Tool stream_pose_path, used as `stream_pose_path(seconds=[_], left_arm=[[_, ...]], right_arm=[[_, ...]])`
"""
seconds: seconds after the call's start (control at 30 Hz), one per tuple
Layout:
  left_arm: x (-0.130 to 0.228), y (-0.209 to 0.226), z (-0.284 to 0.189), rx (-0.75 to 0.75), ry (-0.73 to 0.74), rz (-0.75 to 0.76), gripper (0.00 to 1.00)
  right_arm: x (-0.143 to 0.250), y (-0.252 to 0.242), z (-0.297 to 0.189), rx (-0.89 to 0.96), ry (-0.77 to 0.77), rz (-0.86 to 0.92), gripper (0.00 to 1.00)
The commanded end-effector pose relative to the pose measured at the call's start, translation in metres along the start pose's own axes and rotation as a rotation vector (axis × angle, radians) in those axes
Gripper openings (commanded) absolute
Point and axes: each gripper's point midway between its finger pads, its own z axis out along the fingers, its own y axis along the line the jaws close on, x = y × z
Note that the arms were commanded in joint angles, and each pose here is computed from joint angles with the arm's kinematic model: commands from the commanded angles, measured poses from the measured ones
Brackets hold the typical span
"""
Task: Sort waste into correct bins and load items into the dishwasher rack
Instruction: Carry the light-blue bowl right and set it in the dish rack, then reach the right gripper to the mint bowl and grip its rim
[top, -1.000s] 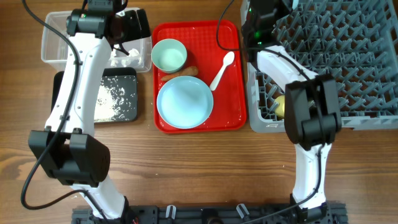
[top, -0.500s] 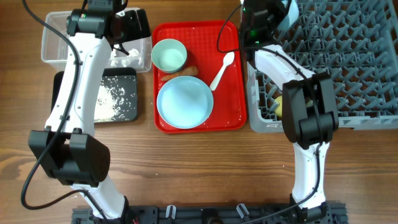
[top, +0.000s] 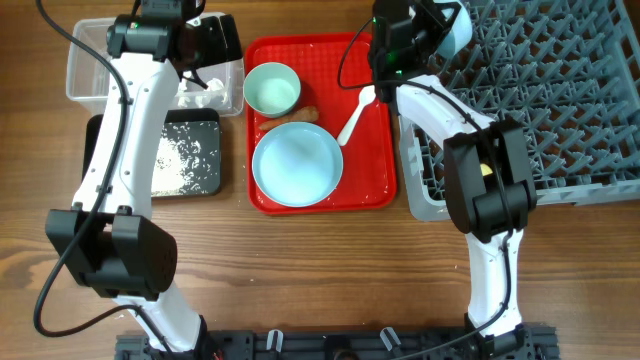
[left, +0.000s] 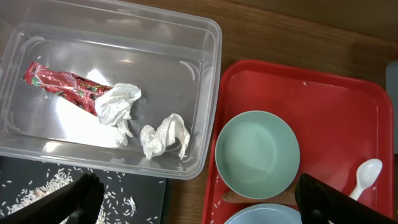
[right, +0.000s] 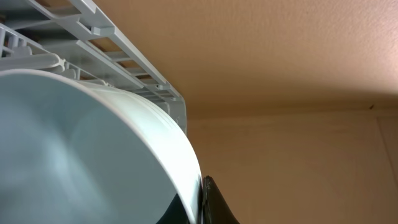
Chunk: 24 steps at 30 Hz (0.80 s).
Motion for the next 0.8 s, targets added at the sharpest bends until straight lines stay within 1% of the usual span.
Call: stream_pose_path(seconds=[0.0,0.07,0.2,0.27,0.3,0.33,0.4,0.43,0.47,0.5,0.57,0.6,0.7,0.77], left_arm=[[-0.009,0.002,-0.009,-0.006,-0.032,-0.007,1.0],[-0.009,0.003,-0.009,-0.006,-0.032,-0.007,1.0],[-0.009,0.003,-0.009,-0.006,-0.032,-0.007,1.0],[-0.009,0.002,-0.009,-0.006,-0.032,-0.007,1.0],[-0.009,0.002,-0.009,-0.006,-0.032,-0.007,1.0],[-0.009,0.003,-0.009,-0.006,-0.032,-0.007,1.0],[-0.009,0.003,-0.009,-0.006,-0.032,-0.007,1.0],[-0.009,0.003,-0.009,-0.006,-0.032,-0.007,1.0],[-0.009,0.003,-0.009,-0.006,-0.032,-0.007,1.0],[-0.009,0.002,-0.009,-0.006,-0.032,-0.007,1.0],[-0.009,0.002,-0.009,-0.006,-0.032,-0.007,1.0],[-0.009,0.003,-0.009,-0.006,-0.032,-0.007,1.0],[-0.009,0.003,-0.009,-0.006,-0.032,-0.007,1.0],[-0.009,0.003,-0.009,-0.006,-0.032,-0.007,1.0]], right_arm=[[-0.01,0.036,-0.011,-0.049,-0.057,-0.071,0.05],[-0.017,0.039,-0.012,-0.068,-0.101,-0.067,0.13],[-0.036,0.048,-0.016,-0.116,-0.211,-0.063,0.13],[-0.041,0.051,-0.017,-0.136,-0.241,-0.013,0.13],[-0.043,0.051,-0.018,-0.146,-0.252,0.017,0.23],[-0.045,0.052,-0.018,-0.151,-0.261,0.02,0.38],[-0.046,0.052,-0.018,-0.151,-0.265,0.023,0.88],[-0.046,0.05,-0.018,-0.146,-0.267,0.035,1.0],[-0.048,0.047,-0.018,-0.139,-0.268,0.066,1.0],[-0.049,0.038,-0.018,-0.118,-0.266,0.15,1.0],[-0.051,-0.003,-0.018,-0.018,-0.268,0.39,1.0],[-0.053,-0.023,-0.02,0.015,-0.286,0.465,1.0],[-0.055,-0.071,-0.029,0.048,-0.346,0.626,1.0],[-0.06,-0.085,-0.036,0.004,-0.393,0.659,1.0]])
